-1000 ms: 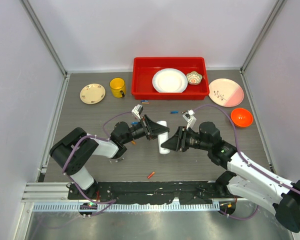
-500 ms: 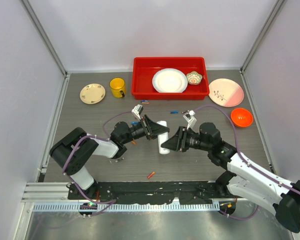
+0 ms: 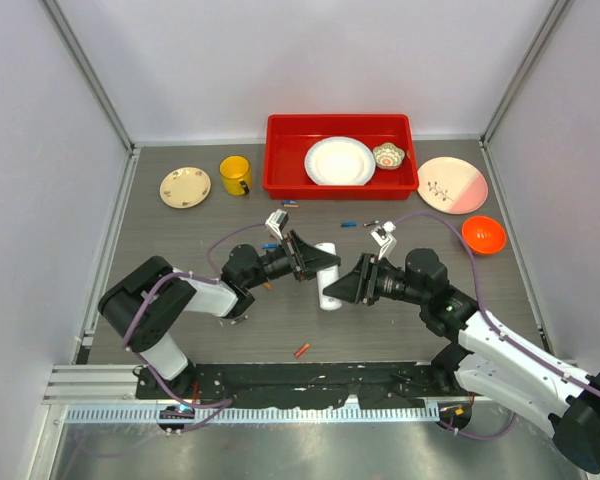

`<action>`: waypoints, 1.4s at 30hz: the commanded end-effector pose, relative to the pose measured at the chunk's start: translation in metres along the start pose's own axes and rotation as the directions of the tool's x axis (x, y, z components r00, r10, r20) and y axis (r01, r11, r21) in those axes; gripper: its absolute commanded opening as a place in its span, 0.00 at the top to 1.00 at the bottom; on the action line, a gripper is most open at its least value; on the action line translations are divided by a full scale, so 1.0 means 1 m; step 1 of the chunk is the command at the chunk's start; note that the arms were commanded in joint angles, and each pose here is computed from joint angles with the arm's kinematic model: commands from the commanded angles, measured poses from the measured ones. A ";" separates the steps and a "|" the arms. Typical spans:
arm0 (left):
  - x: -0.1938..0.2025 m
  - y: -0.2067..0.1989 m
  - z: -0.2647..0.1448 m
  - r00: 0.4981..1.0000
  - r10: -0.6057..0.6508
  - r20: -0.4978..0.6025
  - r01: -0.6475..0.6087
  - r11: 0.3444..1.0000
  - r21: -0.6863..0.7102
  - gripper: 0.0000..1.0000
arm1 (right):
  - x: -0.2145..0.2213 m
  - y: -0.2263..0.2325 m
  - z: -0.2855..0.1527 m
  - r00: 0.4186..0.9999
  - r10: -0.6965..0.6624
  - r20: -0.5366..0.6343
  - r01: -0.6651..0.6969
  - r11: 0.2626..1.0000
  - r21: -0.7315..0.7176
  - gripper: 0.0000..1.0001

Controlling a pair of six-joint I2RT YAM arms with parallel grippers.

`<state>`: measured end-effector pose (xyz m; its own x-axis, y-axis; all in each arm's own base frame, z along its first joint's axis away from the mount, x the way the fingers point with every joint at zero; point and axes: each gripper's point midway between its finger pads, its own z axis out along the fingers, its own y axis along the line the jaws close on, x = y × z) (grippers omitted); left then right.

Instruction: Load the batteries into the remote control

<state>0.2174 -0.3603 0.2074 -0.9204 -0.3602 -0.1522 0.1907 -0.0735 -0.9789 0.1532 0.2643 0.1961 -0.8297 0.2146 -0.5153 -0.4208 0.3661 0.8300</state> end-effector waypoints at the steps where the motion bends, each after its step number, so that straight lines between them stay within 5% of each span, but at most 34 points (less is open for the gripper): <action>1: -0.003 -0.079 -0.004 0.988 0.152 0.040 -0.157 0.946 0.282 1.00 | -0.009 0.018 -0.003 0.999 -0.027 0.042 0.030 0.996 -0.087 0.48; 9: -0.002 -0.086 -0.004 0.987 0.155 0.038 -0.159 0.941 0.297 1.00 | -0.005 0.010 -0.002 0.999 -0.007 0.033 0.009 0.997 -0.082 0.53; 20: -0.002 -0.085 -0.004 0.988 0.152 0.037 -0.156 0.942 0.296 1.00 | -0.007 0.005 0.003 0.999 0.015 0.036 -0.012 0.998 -0.068 0.82; 23: -0.003 -0.085 -0.004 0.987 0.154 0.037 -0.158 0.942 0.296 1.00 | -0.006 0.002 0.006 0.999 0.029 0.026 -0.027 0.998 -0.058 0.99; 33: -0.002 -0.084 -0.005 0.986 0.160 0.038 -0.164 0.942 0.293 1.00 | -0.006 0.001 0.005 0.999 0.030 0.030 -0.029 0.998 -0.050 0.99; 38: -0.001 -0.084 -0.004 0.986 0.161 0.037 -0.165 0.942 0.294 1.00 | -0.010 0.014 0.000 0.999 0.026 0.044 -0.022 0.995 -0.094 0.57; 42: -0.002 -0.084 -0.004 0.986 0.162 0.038 -0.166 0.941 0.295 1.00 | -0.010 0.019 -0.003 0.998 0.020 0.051 -0.014 0.994 -0.112 0.50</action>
<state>0.2186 -0.3599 0.2138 -0.9134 -0.3656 -0.1792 0.2210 -0.0755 -0.9723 0.1539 0.2662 0.1973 -0.8505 0.2467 -0.4645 -0.3857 0.3079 0.8697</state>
